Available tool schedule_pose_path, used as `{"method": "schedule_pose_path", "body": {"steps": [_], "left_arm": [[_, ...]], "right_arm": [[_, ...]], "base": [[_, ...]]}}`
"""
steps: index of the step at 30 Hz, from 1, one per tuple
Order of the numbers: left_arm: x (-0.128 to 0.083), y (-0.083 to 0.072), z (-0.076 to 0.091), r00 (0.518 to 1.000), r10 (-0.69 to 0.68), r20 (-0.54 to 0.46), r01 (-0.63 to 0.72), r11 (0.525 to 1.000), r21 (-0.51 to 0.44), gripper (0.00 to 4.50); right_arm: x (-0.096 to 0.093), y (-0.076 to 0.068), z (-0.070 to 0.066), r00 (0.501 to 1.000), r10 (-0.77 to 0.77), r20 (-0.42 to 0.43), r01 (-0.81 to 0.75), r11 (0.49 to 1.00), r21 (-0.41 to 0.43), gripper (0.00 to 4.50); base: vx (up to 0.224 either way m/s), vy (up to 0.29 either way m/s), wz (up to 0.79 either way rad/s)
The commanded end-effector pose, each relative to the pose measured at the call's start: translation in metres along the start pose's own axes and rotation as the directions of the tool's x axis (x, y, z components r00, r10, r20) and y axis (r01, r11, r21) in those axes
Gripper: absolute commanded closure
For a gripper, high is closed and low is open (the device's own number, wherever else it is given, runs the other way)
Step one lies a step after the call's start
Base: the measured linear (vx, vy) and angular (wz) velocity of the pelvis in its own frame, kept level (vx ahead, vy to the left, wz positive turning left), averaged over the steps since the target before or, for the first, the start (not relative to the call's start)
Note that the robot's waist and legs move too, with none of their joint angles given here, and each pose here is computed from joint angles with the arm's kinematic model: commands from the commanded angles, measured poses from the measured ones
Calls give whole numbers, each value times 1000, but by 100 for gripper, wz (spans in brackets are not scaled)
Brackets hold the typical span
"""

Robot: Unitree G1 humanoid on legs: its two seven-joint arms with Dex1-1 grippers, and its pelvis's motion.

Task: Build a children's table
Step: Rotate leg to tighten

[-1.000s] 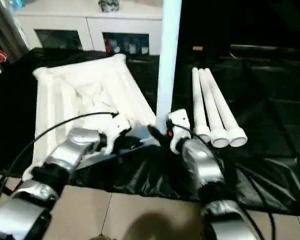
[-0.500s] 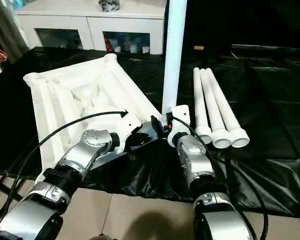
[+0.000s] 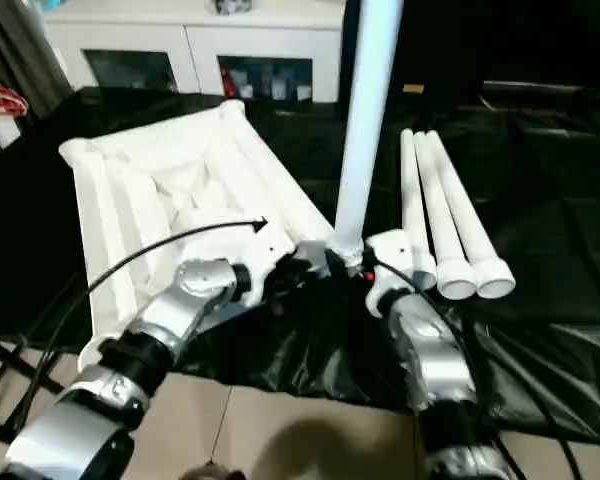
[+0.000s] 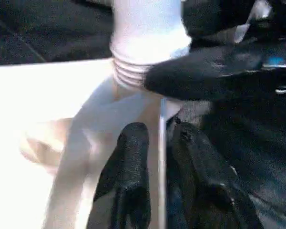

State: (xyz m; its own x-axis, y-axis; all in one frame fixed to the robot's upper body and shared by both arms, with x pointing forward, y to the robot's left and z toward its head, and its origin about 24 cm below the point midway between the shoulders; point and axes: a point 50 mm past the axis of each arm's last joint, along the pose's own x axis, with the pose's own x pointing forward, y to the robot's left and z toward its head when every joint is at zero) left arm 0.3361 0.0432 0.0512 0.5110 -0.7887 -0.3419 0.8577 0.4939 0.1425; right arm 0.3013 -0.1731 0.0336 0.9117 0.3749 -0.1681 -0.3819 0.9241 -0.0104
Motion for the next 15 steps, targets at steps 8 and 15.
{"method": "schedule_pose_path", "body": {"steps": [8,15], "left_arm": [[-82,86,22,909,414,58,-415,910,16,348],[-148,114,0,808,574,-133,-565,819,99,348]], "right_arm": [[-44,15,13,974,220,-48,-222,974,-49,63],[-39,37,-5,955,237,-180,-242,970,-9,63]], "base": [[0,0,0],[0,0,0]]}}
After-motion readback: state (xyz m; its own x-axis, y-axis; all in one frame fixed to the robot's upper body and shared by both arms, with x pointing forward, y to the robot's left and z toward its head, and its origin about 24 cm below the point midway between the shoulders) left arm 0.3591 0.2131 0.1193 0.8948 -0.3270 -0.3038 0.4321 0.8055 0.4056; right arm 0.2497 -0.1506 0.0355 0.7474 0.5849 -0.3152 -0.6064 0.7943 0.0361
